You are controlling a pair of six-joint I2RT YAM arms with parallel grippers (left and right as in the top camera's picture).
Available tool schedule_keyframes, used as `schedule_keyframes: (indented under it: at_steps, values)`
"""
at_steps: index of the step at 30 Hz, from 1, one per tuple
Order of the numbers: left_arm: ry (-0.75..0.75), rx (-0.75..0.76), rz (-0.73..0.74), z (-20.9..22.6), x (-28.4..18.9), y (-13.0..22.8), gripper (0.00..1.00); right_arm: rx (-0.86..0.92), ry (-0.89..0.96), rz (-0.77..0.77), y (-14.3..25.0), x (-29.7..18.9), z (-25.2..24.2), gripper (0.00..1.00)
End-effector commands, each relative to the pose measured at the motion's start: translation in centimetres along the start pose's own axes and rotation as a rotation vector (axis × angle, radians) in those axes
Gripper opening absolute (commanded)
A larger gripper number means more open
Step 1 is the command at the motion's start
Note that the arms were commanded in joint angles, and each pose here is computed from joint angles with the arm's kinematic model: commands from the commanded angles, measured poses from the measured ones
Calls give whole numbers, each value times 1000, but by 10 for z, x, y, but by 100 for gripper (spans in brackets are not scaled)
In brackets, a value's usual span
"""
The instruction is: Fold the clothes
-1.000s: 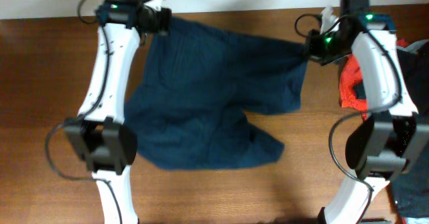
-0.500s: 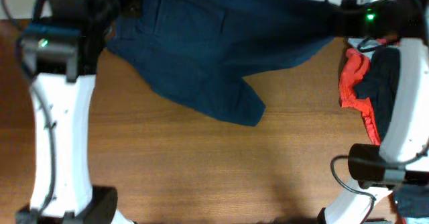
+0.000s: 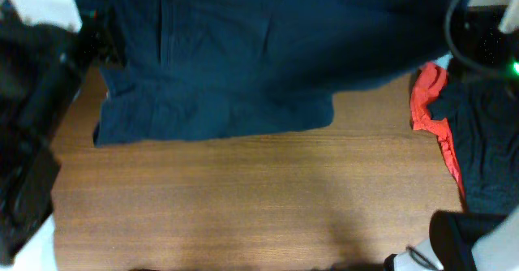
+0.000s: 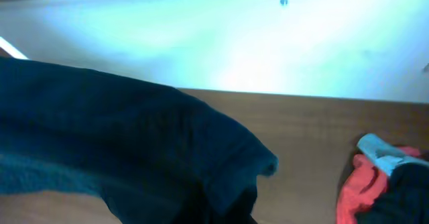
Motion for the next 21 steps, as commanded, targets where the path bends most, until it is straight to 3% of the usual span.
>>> schedule_keyframes:
  at_steps: [1,8,14,18,21]
  values:
    - [-37,-62,-3,6,-29,-1,1,-42,19,-88,3,-49,16,4]
    - [-34,-203,61,2,-75,18,1,-11,120,-120,32,-100,18,4]
    - [27,-202,14,-8,-100,11,1,16,127,-42,54,-95,15,4]
    - [28,-204,53,-8,-82,16,1,44,134,38,58,-71,4,4]
    - [29,-208,137,-8,-34,30,1,71,141,120,57,-37,-10,4]
Point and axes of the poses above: each gripper's point midway between its finger pads, its own x axis out along the fingers, its own z axis along the line the jaws close on, y = z × x, the point moved 2 cm from there along -x, back along the fingers, and after that the axes turned 5 degrees about x, right-handed, at the moved point
